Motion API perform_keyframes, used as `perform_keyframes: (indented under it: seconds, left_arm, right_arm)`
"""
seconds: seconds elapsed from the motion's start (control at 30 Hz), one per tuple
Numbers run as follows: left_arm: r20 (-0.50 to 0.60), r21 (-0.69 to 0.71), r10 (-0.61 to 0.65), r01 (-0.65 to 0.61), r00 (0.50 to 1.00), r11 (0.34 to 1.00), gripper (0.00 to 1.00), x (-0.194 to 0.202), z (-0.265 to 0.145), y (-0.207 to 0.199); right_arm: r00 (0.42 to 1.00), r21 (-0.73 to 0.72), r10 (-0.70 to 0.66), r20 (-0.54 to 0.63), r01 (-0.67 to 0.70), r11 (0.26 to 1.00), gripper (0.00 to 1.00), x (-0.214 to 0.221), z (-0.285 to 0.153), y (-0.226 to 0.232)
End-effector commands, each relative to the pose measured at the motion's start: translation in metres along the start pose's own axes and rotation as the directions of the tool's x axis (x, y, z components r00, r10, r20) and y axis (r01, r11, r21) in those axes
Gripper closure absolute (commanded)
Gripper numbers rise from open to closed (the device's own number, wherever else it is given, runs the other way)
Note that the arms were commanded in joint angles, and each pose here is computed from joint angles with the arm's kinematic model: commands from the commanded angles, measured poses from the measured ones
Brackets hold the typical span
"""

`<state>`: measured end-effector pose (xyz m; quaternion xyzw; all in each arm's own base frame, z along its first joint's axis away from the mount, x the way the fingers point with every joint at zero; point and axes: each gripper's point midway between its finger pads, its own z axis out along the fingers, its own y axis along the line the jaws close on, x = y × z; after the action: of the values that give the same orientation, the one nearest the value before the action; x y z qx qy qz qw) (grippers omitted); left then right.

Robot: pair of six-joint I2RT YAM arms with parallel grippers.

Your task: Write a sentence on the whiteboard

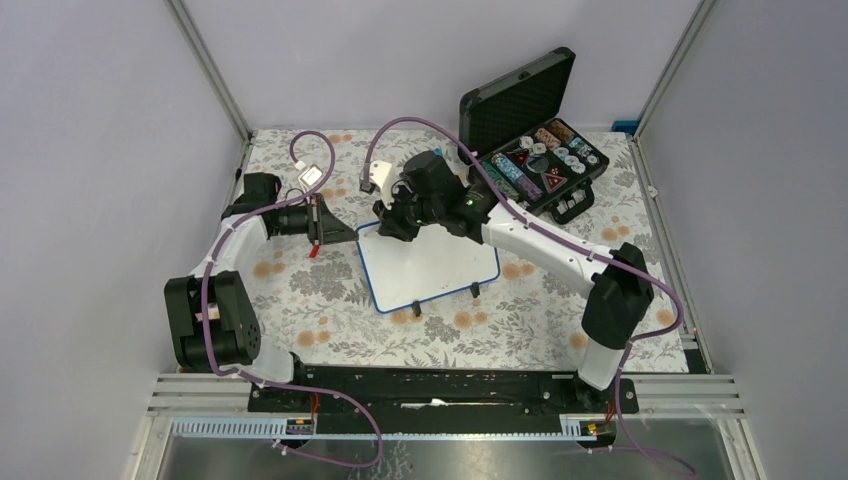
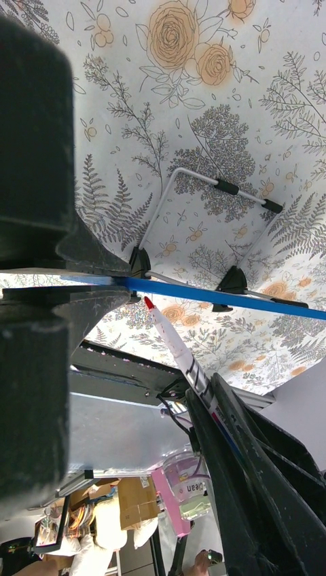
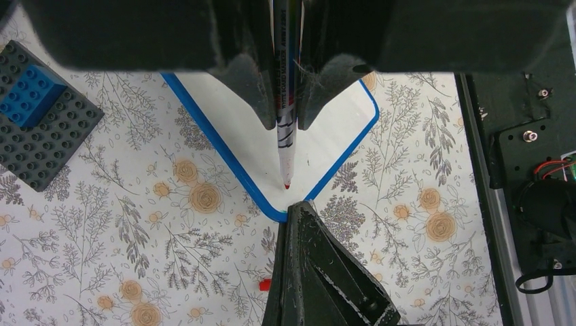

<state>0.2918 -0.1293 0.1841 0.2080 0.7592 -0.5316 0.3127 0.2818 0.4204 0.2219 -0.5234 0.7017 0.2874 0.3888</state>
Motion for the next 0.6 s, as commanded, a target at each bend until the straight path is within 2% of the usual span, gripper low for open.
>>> perform_keyframes:
  seconds: [0.0, 0.57]
  left_arm:
    - [0.019, 0.015, 0.084, -0.084, 0.996, 0.996, 1.00, -0.014, -0.001, -0.009]
    - [0.017, 0.010, 0.087, -0.087, 0.996, 0.996, 1.00, -0.014, -0.001, -0.009]
  right_arm:
    - [1.000, 0.013, -0.029, 0.009, 0.029, 0.999, 1.00, -0.006, 0.000, 0.000]
    - [0.999, -0.013, -0.017, -0.046, 0.017, 1.000, 1.00, 0.023, 0.001, 0.008]
